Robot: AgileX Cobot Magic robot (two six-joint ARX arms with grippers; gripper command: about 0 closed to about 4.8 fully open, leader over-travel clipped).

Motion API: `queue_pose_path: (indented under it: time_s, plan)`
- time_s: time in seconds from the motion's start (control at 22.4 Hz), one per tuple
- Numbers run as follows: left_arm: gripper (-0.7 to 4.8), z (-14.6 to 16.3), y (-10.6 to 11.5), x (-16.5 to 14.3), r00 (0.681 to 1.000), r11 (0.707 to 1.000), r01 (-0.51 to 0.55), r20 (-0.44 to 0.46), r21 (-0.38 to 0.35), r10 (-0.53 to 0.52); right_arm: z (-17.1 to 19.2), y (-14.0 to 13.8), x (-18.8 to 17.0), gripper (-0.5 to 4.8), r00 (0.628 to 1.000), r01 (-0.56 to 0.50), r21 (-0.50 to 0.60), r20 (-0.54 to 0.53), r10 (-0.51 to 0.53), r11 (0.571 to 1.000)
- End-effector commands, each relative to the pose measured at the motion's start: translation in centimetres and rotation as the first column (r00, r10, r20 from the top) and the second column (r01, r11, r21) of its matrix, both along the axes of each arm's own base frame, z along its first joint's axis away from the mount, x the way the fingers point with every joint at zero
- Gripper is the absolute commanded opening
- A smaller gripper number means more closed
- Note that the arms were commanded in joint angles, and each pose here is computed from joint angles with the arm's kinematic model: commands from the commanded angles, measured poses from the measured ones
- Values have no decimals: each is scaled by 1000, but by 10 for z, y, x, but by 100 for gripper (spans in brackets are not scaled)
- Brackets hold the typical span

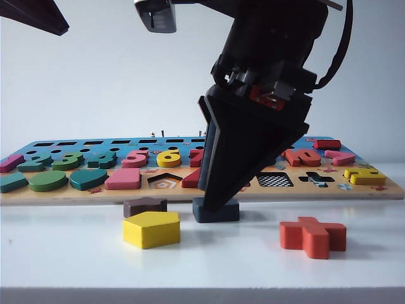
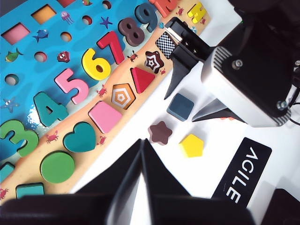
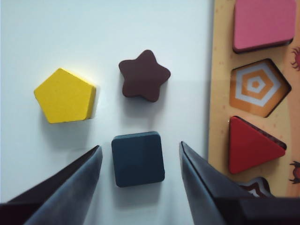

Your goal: Insert the cube into the slot.

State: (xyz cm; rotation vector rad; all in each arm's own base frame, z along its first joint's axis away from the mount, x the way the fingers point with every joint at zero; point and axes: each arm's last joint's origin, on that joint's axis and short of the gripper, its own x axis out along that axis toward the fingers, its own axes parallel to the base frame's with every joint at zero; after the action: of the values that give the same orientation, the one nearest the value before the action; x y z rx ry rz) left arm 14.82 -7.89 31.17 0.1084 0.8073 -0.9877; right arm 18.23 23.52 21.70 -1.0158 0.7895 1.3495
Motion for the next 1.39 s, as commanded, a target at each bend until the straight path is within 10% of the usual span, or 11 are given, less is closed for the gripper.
queue_pose_path:
  time_s: [0.04, 1.39]
  plan:
    - [17, 2, 0, 1, 1000, 1000, 4, 20, -5, -4, 1, 1, 0, 286, 1000, -8, 12, 3, 8, 1000]
    - [17, 2, 0, 1, 1000, 1000, 4, 20, -5, -4, 22, -12, -7, 125, 992, 31, 21, 119, -33, 999]
